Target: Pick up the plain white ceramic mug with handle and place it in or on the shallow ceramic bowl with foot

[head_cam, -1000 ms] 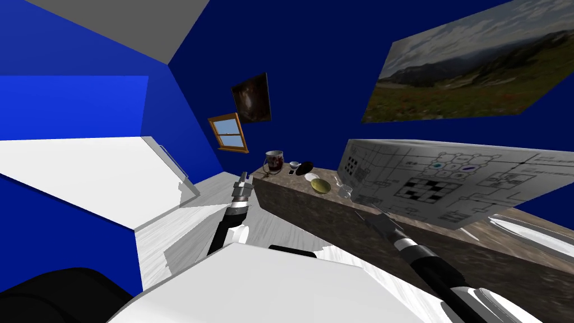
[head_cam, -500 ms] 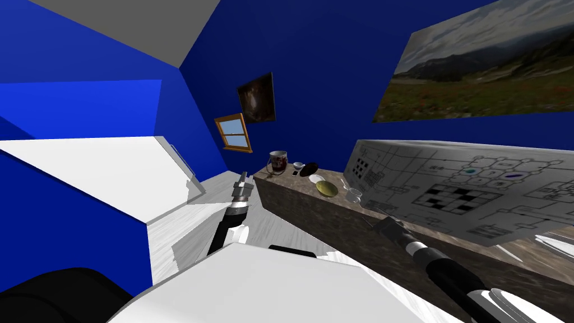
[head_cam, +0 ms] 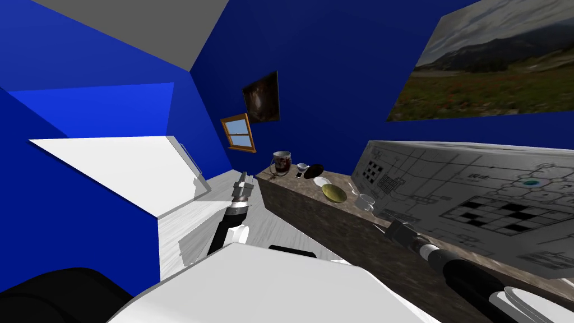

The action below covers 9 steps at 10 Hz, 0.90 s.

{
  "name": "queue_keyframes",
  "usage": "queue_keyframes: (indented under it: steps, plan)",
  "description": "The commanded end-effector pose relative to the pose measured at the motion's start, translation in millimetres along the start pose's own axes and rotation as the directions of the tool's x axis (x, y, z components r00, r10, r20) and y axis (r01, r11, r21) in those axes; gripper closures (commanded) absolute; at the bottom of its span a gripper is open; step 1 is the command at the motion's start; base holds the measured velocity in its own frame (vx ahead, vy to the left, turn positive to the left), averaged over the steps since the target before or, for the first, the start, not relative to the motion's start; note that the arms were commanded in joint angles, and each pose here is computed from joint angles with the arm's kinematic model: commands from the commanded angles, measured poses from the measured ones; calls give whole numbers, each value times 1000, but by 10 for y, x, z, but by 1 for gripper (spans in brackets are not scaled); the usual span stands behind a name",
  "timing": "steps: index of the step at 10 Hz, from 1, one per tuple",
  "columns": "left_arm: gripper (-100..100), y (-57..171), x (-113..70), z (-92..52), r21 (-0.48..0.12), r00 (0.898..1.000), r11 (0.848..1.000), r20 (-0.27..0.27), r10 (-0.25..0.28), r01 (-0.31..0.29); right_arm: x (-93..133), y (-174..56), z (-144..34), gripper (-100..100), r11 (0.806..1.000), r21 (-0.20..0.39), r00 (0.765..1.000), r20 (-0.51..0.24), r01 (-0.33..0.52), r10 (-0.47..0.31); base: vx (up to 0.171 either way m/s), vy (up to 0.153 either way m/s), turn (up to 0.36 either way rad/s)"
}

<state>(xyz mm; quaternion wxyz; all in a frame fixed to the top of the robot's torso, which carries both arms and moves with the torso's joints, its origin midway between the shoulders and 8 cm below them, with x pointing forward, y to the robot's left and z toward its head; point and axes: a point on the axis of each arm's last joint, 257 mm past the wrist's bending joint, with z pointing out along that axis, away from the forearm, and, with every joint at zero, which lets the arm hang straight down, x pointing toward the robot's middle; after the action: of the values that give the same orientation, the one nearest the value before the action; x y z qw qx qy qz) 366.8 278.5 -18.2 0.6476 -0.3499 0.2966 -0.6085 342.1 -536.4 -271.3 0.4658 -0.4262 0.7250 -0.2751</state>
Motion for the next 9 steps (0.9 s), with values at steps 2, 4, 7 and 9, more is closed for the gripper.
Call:
queue_keyframes:
  steps: [2, 4, 7, 9]
  plan:
    - [0, 0, 0, 0, 0, 1000, 1000, 0, 0, 0, 187, -38, -27, -100, 996, -37, 996, -40, 76, -78, 67, 6, 74]
    - [0, 0, 0, 0, 0, 1000, 1000, 0, 0, 0, 344, -78, -47, -100, 989, -67, 988, -70, 132, -137, 124, -17, 118]
    - [0, 0, 0, 0, 0, 1000, 1000, 0, 0, 0, 302, -70, -29, -100, 991, -59, 990, -63, 119, -123, 30, -8, 9]
    - [0, 0, 0, 0, 0, 1000, 1000, 0, 0, 0, 302, -70, -29, 100, 991, -59, 990, -63, 119, -123, 0, 0, 0]
